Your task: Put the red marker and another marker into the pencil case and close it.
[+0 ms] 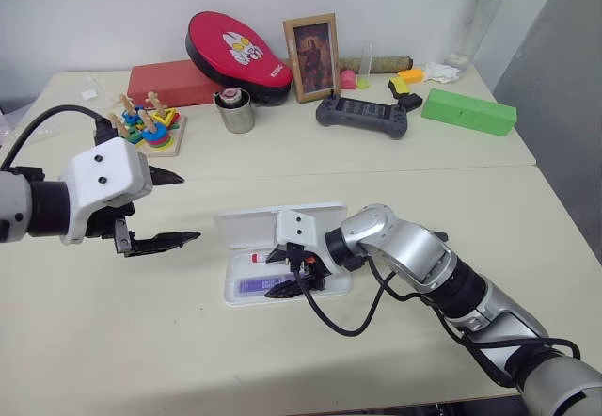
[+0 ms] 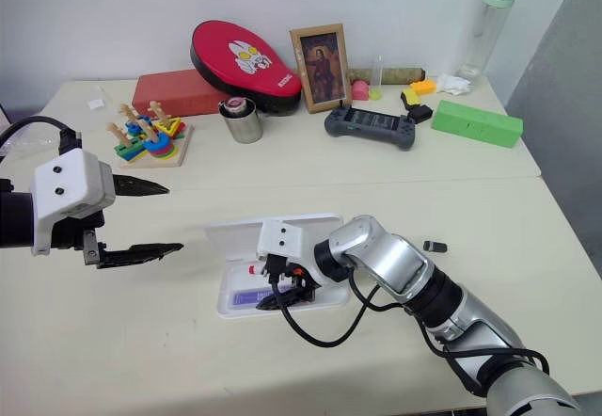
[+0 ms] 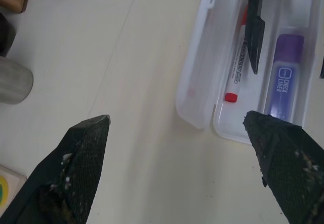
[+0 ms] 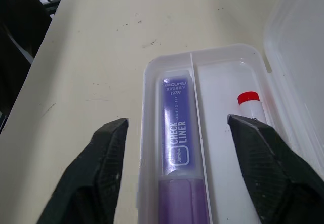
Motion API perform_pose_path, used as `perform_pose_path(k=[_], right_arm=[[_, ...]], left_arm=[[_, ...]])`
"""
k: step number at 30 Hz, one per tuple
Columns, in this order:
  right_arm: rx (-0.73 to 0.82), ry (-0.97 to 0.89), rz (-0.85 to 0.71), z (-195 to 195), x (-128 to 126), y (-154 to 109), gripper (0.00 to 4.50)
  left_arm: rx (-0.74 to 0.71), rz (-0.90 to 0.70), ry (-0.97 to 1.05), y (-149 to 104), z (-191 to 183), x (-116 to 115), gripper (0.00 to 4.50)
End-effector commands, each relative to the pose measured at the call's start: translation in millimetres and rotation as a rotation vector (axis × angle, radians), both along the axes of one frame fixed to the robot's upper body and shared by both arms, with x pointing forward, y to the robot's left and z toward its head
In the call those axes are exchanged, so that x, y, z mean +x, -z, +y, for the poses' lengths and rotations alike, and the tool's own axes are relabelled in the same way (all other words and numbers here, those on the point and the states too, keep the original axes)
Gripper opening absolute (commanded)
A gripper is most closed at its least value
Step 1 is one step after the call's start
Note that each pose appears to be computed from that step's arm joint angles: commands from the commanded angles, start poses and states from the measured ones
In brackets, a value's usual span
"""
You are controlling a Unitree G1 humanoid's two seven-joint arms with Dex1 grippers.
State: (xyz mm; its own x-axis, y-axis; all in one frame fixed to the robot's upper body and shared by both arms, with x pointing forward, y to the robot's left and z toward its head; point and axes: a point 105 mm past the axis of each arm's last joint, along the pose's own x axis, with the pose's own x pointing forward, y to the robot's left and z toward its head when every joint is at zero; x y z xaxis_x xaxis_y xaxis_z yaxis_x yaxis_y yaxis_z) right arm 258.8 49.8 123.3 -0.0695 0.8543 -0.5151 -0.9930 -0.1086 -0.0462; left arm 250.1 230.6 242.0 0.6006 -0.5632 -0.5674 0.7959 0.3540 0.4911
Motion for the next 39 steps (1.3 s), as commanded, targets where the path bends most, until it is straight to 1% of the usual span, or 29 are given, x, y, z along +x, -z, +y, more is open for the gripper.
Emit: perform_pose_path(k=[1,2,6,10,16,20,22,25,31,36,39], right_arm=[[0.064,-0.015,-0.042,5.1,1.2,-19.8,4.33],[0.075,-0.009,-0.045,5.3,3.2,-24.6,4.44],[0.142,0.007,-0.062,2.6,12.1,-53.7,4.44],[0.211,0.039,-0.073,-9.7,16.5,-80.3,4.44],[0.233,0.035,-0.052,-44.3,1.4,-95.5,4.44],[0.220,0.046,-0.048,-61.4,-3.7,-97.0,4.44],[0.209,0.067,-0.062,-72.1,-1.6,-99.2,4.44],[0.194,0.127,-0.095,-82.9,9.9,-100.9,4.44],[0.087,0.252,-0.208,-112.1,37.4,-82.8,4.44],[0.013,0.294,-0.252,-135.0,45.7,-69.9,4.44],[-0.050,0.317,-0.267,-154.9,50.5,-60.8,4.44]], left_arm=[[0.011,-0.040,-0.004,-7.0,-0.5,1.8,4.50],[0.006,-0.040,-0.002,-7.2,-1.0,1.7,4.50],[-0.075,-0.034,0.017,-11.7,-8.6,-1.0,4.50],[-0.139,0.003,0.027,-15.9,-13.9,-9.1,4.50],[-0.214,0.053,0.046,-27.5,-18.8,-25.2,4.50],[-0.228,0.049,0.071,-32.1,-24.4,-27.4,4.50],[-0.237,0.046,0.106,-34.9,-31.1,-28.8,4.50],[-0.246,0.055,0.141,-35.0,-38.6,-30.4,4.50],[-0.259,0.097,0.232,-34.0,-55.9,-38.6,4.50],[-0.263,0.165,0.294,-28.4,-65.8,-48.8,4.50],[-0.256,0.210,0.330,-20.8,-72.3,-55.8,4.50]])
